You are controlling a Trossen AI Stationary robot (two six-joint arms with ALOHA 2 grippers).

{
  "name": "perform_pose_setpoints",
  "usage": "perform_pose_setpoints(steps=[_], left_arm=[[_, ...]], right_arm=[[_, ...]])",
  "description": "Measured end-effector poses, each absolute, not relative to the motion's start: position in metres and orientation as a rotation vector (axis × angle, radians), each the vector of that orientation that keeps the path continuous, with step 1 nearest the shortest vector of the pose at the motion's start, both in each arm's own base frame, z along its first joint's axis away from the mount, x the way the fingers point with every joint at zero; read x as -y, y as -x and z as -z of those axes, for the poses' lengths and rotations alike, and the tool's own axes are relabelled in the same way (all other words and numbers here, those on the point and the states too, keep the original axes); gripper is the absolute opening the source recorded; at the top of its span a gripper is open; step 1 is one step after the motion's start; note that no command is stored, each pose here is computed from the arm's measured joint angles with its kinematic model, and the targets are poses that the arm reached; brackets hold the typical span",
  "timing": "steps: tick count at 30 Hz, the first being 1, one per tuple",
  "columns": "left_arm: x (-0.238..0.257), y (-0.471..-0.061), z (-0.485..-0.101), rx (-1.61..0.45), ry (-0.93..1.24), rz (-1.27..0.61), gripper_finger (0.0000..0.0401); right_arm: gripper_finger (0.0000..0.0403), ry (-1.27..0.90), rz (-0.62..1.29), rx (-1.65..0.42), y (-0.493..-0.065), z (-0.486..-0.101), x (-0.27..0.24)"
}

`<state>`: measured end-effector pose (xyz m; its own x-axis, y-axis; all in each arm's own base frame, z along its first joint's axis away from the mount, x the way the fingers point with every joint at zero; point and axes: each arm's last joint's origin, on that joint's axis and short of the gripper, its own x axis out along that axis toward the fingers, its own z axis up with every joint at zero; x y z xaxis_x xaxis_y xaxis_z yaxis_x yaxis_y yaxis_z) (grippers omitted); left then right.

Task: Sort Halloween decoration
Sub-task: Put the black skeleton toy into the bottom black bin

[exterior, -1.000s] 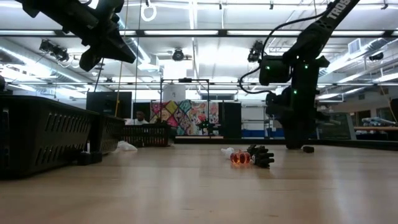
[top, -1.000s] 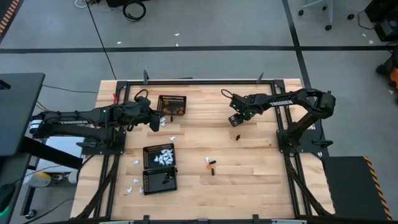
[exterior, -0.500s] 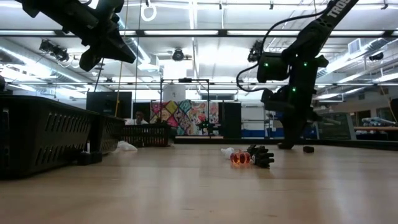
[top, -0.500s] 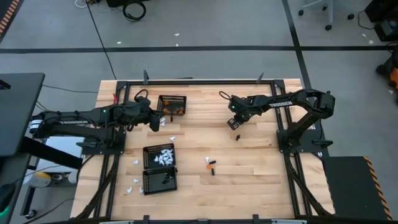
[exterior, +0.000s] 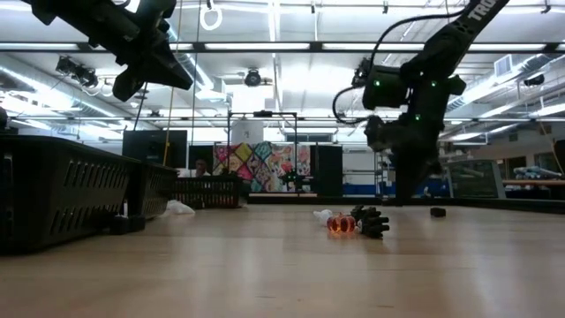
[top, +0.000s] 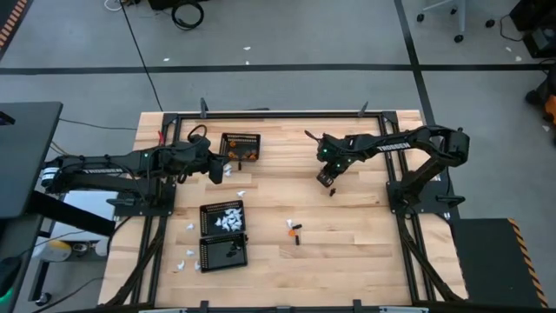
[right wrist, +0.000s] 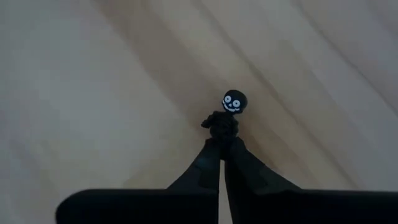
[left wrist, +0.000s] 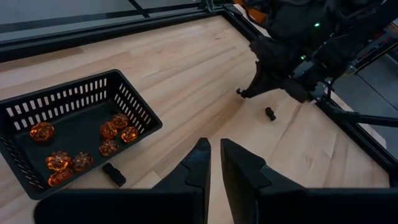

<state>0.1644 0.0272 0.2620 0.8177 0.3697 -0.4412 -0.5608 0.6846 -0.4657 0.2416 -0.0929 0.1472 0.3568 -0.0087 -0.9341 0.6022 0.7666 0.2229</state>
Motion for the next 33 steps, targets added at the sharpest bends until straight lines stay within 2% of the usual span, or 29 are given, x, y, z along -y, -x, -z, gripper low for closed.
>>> perform_pose_setpoints(steps=[11,22,26,33], left_arm=[[-0.027,-0.164,-0.262,-0.327,0.625,-0.531,0.0043],[-0.027,-0.164,-0.262,-0.342,0.563,-0.519,0.0043],[-0.027,-0.164,-0.262,-0.343,0.557,-0.518,0.0043],[-0.027,-0.164,-0.262,-0.339,0.596,-0.527,0.0043]], right_arm=[[0.0013,-0.529,0.204,-0.973,-0.265,-0.159,0.074],[0.0013,-0.51,0.05,-0.75,-0.294,-0.175,0.027],[0.0013,-0.503,0.001,-0.727,-0.317,-0.177,0.005],[0.0013,-0.461,-0.152,-0.713,-0.386,-0.183,-0.035]])
